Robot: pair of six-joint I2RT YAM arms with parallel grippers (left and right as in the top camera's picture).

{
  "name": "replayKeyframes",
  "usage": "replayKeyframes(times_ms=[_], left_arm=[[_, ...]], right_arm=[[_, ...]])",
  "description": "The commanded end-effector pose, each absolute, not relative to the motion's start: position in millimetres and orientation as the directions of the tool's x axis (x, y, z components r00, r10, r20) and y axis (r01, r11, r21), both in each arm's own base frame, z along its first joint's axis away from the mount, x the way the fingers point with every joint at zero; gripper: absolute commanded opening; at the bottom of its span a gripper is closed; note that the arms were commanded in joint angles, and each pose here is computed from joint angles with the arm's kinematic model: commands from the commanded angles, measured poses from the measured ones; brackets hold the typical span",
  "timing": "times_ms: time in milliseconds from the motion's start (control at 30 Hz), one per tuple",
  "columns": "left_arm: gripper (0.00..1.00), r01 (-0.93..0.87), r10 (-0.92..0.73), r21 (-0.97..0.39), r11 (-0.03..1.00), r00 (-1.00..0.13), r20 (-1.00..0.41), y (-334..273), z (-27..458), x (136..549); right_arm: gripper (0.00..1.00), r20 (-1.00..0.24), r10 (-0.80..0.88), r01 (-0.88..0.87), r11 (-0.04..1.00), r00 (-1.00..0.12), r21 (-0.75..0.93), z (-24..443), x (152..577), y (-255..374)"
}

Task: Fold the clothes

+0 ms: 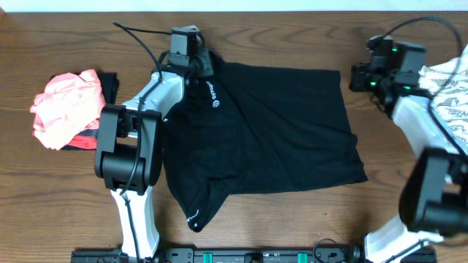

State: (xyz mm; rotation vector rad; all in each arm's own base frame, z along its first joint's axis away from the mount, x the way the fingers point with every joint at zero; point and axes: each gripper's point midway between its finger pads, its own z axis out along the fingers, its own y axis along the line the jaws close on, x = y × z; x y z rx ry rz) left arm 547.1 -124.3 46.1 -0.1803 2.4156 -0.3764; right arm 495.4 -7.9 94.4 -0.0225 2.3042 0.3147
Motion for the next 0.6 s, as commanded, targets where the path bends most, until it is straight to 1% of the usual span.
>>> replayKeyframes(times_ms=[0, 167, 367, 433, 567], left_arm=[[0.06, -0.032, -0.217, -0.296, 0.955, -0.756, -0.618, -120, 57, 548], [0.06, -0.045, -0.211, -0.286, 0.957, -0.783, -0.585, -119, 49, 540], [0.06, -0.046, -0.211, -0.285, 0.958, -0.786, -0.581, -118, 48, 539], [0.06, -0.048, -0.210, -0.283, 0.958, -0.789, -0.578, -118, 48, 538], [0.06, -0.048, -0.210, -0.283, 0.958, -0.789, -0.578, -118, 48, 538]], right_arm=[[0.01, -0.676, 0.060, -0.161, 0.952, -0.735, 0.259, 48, 496, 12], [0.01, -0.636, 0.059, -0.181, 0.935, -0.769, 0.305, 7, 496, 22], [0.01, -0.625, 0.054, -0.173, 0.939, -0.779, 0.296, -18, 497, 20], [0.01, -0.611, 0.056, -0.139, 0.954, -0.790, 0.266, -28, 496, 12], [0.01, -0.567, 0.061, -0.023, 0.990, -0.821, 0.140, -52, 490, -16]])
